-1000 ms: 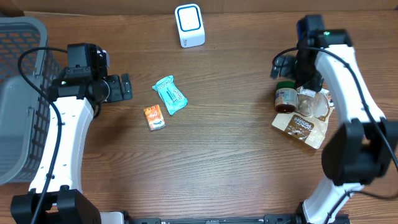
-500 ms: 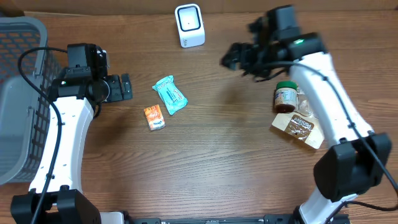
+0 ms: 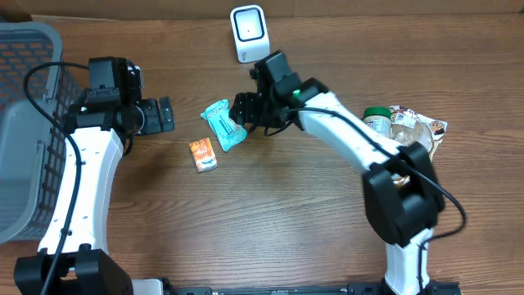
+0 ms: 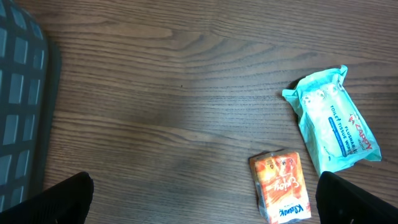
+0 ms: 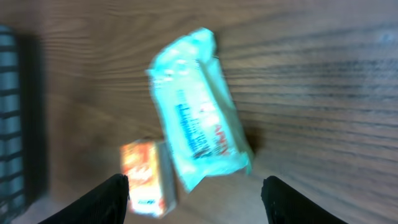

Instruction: Scan the item barcode

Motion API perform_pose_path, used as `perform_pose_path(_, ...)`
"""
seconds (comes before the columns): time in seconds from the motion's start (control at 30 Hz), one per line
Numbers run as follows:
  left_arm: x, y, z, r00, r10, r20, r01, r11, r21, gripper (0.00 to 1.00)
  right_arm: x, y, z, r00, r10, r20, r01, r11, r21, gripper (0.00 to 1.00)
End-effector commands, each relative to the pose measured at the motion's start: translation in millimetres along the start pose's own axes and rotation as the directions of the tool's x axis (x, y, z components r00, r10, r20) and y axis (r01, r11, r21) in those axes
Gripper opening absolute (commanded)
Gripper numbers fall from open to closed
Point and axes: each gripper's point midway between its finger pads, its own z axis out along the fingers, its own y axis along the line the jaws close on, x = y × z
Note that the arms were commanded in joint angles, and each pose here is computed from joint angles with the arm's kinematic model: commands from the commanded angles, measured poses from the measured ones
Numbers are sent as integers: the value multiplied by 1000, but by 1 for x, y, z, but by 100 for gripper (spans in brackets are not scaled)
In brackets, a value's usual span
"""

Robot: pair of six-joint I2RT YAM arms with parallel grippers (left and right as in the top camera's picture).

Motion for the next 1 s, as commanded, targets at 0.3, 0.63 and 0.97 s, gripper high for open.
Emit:
perform_pose_path(0.3,1,3,3,1000,26,-7,-26,1000,-11,100,23,-27,74,993,62,-96,-64,998,-12,68)
perform_pose_path(0.63,1,3,3,1000,26,-7,-26,1000,-11,100,47,-36,93,981,83,-174,-82,997,10,27)
perform_pose_path(0.97,1,3,3,1000,26,-7,-26,1000,-11,100,36,-40,69,969,132,-209,-139,990,-18,4)
